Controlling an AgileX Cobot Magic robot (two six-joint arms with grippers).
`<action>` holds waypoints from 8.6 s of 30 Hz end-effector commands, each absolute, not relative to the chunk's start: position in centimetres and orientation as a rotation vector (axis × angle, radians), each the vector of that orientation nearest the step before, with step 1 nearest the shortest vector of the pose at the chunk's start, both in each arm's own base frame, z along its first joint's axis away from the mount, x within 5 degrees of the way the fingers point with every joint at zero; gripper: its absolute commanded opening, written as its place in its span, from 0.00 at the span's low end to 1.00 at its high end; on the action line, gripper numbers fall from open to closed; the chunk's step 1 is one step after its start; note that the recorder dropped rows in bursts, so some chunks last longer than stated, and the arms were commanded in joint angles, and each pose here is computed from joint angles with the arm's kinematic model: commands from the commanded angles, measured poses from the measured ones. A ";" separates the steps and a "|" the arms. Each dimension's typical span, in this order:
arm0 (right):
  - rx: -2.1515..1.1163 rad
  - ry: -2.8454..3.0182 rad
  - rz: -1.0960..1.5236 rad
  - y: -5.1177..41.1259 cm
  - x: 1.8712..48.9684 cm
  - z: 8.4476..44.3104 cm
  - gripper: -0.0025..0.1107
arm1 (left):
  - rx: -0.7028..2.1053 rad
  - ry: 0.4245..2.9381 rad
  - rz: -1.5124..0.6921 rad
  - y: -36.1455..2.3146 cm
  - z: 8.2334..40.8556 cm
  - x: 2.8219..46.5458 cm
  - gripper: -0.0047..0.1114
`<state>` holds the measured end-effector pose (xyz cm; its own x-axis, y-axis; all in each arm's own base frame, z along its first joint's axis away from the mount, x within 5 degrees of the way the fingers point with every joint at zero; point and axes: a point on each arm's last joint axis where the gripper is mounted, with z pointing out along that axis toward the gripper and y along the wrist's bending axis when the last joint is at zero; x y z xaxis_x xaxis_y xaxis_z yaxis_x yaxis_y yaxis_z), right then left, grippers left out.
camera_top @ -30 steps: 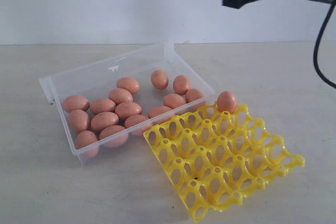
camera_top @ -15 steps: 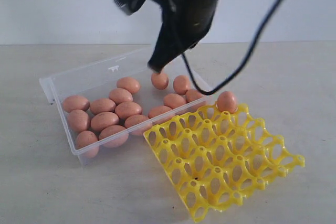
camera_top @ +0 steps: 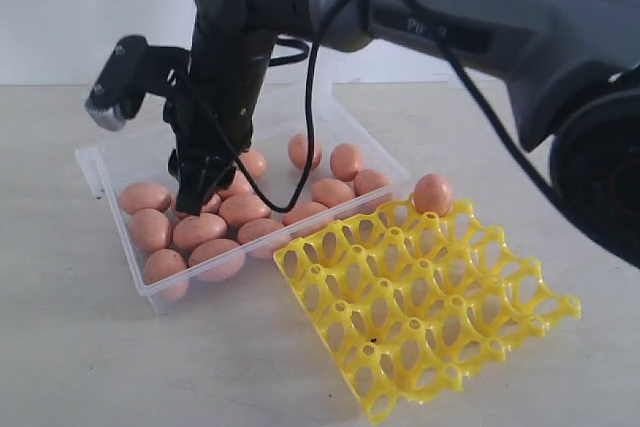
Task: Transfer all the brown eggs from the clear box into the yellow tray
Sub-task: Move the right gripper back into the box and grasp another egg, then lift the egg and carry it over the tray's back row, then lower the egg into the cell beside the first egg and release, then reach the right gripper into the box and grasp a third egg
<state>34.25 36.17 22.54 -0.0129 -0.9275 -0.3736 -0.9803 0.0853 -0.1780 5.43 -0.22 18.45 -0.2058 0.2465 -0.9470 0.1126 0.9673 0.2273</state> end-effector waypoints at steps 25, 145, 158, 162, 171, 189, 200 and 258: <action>-1.762 2.092 0.169 33.5 39.7 15.9 0.57 | 0.260 1.771 0.118 -0.2 18.6 5.4 0.00; -0.605 2.208 0.804 5.0 32.9 12.2 0.46 | 0.260 1.771 0.118 -0.2 18.6 5.4 0.00; -0.556 2.207 0.824 5.0 33.1 12.4 0.51 | 0.260 1.771 0.118 -0.2 18.6 5.4 0.00; -0.524 2.202 0.829 4.9 33.1 13.0 0.51 | 0.260 1.771 0.118 -0.2 18.6 5.4 0.00; -0.358 2.105 0.803 4.7 32.2 20.4 0.45 | 0.260 1.771 0.118 -0.2 18.6 5.4 0.00; -0.247 1.647 -0.046 4.4 22.9 37.1 0.02 | 0.260 1.771 0.118 -0.2 18.6 5.4 0.00; -0.430 2.402 -0.219 7.5 29.1 32.3 0.02 | 0.260 1.771 0.118 -0.2 18.6 5.4 0.00; -0.723 2.809 0.101 26.1 40.2 15.0 0.48 | 0.260 1.771 0.118 -0.2 18.6 5.4 0.00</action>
<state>40.07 26.12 16.24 -0.8448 -0.4582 -0.2765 -0.4797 0.8773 0.0119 5.43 -0.22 18.45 -0.2058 0.2465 -0.9470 0.1126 0.9673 0.2273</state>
